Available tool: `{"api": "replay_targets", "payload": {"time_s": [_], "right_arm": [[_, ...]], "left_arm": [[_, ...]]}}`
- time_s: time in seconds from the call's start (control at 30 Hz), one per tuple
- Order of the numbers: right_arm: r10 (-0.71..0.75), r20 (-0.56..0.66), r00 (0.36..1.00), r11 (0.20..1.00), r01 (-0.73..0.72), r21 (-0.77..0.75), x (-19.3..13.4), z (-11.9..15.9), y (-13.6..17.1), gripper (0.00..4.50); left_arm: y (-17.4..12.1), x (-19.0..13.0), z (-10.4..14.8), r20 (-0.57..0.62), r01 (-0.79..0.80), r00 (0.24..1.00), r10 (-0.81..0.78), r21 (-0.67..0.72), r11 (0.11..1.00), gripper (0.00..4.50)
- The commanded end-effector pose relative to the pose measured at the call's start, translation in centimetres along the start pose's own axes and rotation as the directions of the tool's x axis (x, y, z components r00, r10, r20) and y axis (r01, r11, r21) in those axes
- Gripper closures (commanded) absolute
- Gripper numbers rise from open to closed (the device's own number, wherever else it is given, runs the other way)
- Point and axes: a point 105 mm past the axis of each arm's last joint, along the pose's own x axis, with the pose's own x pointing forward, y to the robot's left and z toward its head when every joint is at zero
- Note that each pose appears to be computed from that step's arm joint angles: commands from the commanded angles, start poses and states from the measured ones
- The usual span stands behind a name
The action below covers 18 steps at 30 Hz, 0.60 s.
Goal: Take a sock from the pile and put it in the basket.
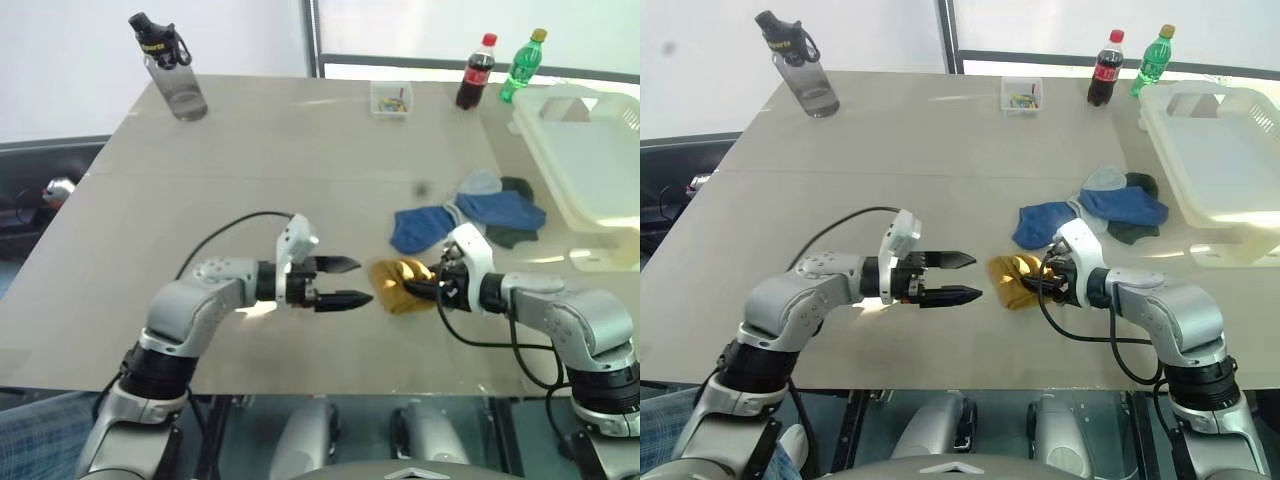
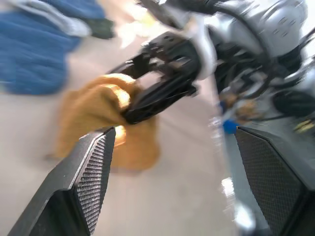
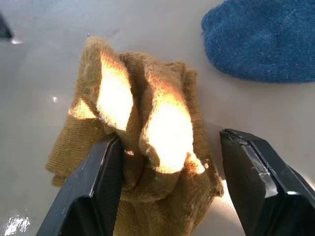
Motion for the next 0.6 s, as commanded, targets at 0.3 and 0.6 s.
{"api": "replay_targets", "payload": {"time_s": [0.3,0.6], "right_arm": [[0.094,-0.128,0.987,0.996,-0.094,0.011,0.9,-3.6,2.1,1.64],[0.130,-0.168,0.977,0.991,-0.132,0.001,0.6,-4.3,2.2,4.48]], "left_arm": [[-0.4,-5.5,7.2,0.116,-0.242,0.970,0.212,0.438,0.866,0.28],[-3.0,-8.8,7.7,0.216,-0.276,0.954,0.207,0.368,0.888,0.25]]}}
